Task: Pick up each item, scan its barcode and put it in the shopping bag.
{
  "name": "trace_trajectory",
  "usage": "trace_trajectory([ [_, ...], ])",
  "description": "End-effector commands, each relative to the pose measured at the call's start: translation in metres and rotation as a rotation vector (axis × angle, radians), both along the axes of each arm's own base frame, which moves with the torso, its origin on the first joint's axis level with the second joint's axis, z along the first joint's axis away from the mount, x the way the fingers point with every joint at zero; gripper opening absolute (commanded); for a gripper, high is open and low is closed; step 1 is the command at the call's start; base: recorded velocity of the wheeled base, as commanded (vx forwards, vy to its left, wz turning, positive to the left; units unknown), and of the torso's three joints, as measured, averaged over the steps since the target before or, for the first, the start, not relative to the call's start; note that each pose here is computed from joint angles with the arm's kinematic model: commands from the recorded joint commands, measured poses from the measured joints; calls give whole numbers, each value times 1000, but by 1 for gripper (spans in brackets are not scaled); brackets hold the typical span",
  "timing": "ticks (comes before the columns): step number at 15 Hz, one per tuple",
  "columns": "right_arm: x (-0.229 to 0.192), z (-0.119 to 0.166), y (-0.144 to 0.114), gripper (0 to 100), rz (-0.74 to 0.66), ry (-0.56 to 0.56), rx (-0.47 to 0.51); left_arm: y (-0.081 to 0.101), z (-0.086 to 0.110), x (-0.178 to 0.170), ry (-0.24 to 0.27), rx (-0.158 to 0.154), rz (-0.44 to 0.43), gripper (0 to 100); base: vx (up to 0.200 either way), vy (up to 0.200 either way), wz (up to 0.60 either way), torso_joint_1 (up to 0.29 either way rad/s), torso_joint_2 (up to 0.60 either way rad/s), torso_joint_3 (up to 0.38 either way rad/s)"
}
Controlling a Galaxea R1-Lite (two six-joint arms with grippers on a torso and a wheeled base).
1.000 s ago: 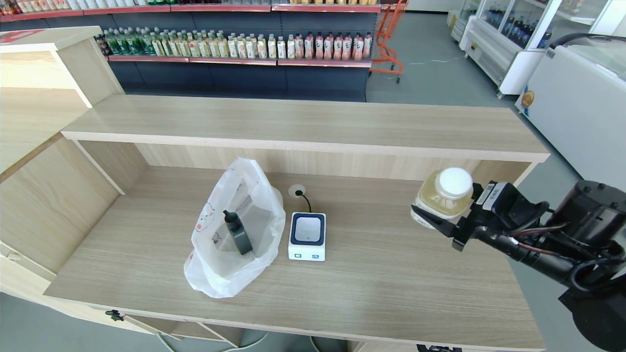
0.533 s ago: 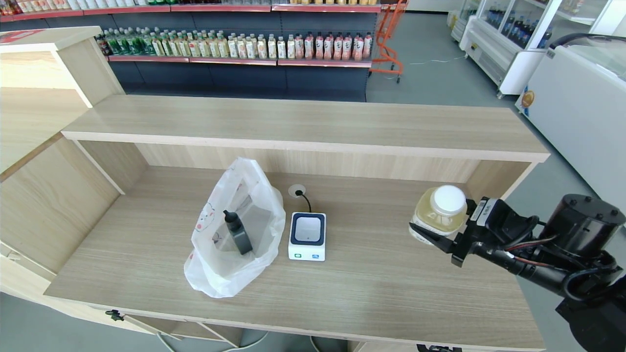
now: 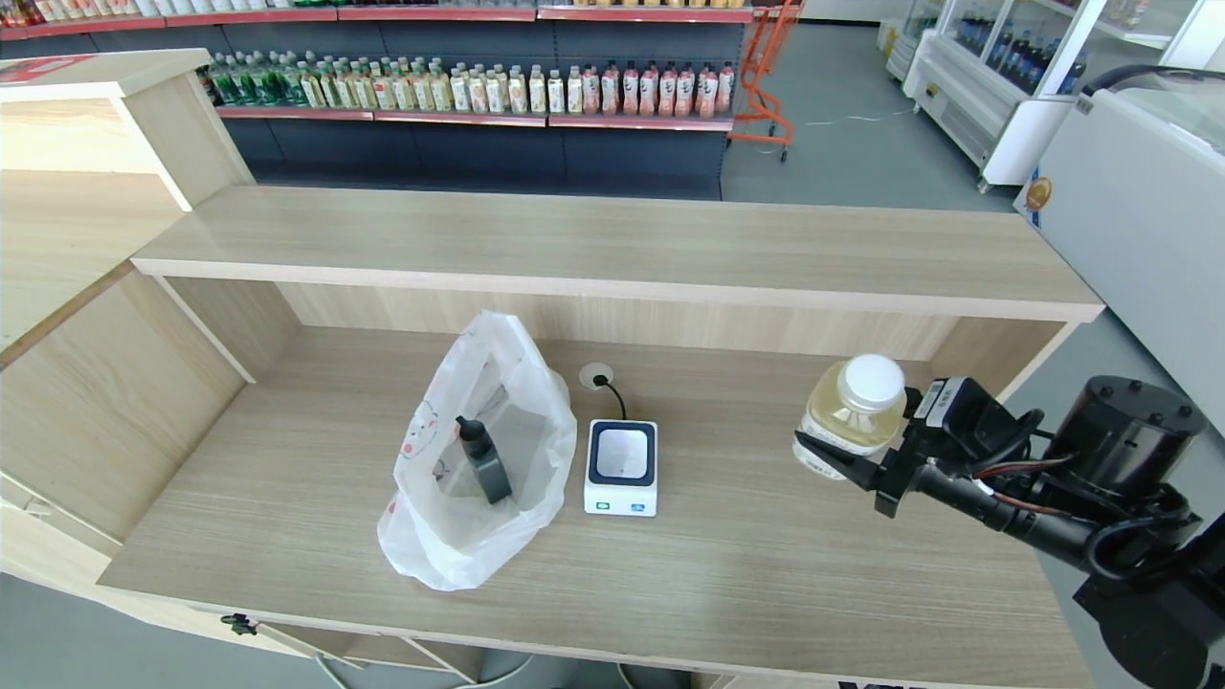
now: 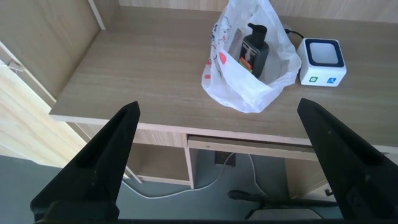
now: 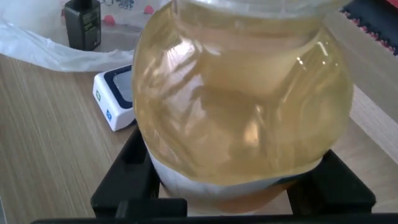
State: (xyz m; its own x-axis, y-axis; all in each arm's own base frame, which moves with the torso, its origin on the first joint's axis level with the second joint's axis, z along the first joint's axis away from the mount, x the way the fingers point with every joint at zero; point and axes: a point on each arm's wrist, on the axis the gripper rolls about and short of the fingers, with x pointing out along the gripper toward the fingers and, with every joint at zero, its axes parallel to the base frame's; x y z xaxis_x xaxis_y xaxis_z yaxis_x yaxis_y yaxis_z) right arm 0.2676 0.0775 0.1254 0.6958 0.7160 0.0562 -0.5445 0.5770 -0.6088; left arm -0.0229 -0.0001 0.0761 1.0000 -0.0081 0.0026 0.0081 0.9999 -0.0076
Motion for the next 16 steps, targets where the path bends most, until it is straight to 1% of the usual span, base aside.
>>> trace_trajectory([
  [1, 4, -1, 1, 0, -2, 5, 6, 0, 0, 0, -1, 0, 2, 100, 0, 200, 0, 12, 7, 7],
  [5, 14, -4, 2, 0, -3, 6, 9, 0, 0, 0, -1, 3, 2, 100, 0, 200, 0, 0, 6, 8],
  [9, 16, -5, 1, 0, -8, 24, 27, 0, 0, 0, -1, 5, 2, 100, 0, 0, 0, 0, 0, 0],
  [12, 17, -5, 2, 0, -6, 51, 55, 0, 0, 0, -1, 5, 2, 100, 200, 0, 0, 2, 4, -2],
  [14, 21, -15, 1, 0, -10, 112, 77, 0, 0, 0, -1, 0, 2, 100, 200, 0, 0, -7, 0, 2],
  [16, 28, -29, 2, 0, -12, 222, 137, 0, 0, 0, -1, 2, 2, 100, 0, 0, 0, 0, 0, 0],
])
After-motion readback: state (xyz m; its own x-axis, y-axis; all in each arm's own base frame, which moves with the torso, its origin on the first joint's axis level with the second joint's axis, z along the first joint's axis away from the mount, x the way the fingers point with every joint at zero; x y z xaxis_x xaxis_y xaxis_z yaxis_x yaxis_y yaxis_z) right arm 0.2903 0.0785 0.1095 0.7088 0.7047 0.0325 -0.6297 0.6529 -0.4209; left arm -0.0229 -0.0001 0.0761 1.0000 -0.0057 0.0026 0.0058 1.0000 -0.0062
